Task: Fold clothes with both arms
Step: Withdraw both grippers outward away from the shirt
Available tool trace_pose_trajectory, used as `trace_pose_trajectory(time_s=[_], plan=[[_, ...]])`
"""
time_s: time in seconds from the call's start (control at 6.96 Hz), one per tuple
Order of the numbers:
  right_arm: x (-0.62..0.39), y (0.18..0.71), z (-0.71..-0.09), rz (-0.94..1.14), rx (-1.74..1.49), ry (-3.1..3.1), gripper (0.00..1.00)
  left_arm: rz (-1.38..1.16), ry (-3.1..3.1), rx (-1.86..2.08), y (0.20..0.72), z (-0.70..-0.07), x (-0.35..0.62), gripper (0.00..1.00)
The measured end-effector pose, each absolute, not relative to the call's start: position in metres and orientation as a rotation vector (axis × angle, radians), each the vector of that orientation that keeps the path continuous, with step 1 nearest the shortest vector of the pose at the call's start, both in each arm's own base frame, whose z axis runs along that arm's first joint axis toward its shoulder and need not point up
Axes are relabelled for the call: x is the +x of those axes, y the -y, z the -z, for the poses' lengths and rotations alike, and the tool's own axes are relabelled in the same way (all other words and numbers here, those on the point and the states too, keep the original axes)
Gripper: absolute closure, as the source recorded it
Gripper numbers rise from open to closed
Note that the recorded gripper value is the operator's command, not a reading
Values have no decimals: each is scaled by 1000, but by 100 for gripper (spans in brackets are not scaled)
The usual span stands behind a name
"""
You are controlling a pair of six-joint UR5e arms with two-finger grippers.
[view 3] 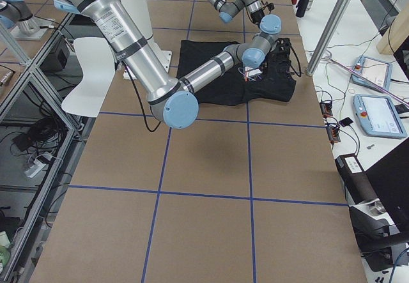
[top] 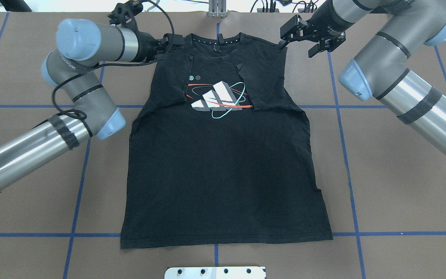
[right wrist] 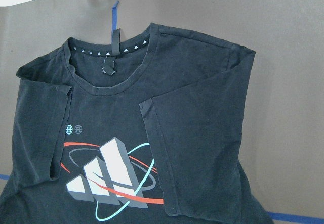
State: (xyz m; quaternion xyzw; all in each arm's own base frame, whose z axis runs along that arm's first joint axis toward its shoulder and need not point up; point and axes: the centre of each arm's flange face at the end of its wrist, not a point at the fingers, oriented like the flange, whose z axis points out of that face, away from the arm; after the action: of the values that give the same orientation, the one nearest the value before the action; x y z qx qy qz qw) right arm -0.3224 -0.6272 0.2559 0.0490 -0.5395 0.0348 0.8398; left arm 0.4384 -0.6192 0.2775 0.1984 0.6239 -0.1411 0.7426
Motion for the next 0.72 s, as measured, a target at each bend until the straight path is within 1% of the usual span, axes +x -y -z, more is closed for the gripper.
trace_pose_trajectory(time_s=[0.29, 0.57, 0.72], plan=[[-305, 594, -285, -95, 31, 1158, 0, 236, -1381, 258, 573, -296, 391, 1], [-277, 541, -323, -129, -43, 1163, 0, 217, -1395, 184, 501, -315, 328, 1], [-271, 512, -332, -136, -83, 1172, 0, 254, -1417, 140, 465, -318, 301, 1]])
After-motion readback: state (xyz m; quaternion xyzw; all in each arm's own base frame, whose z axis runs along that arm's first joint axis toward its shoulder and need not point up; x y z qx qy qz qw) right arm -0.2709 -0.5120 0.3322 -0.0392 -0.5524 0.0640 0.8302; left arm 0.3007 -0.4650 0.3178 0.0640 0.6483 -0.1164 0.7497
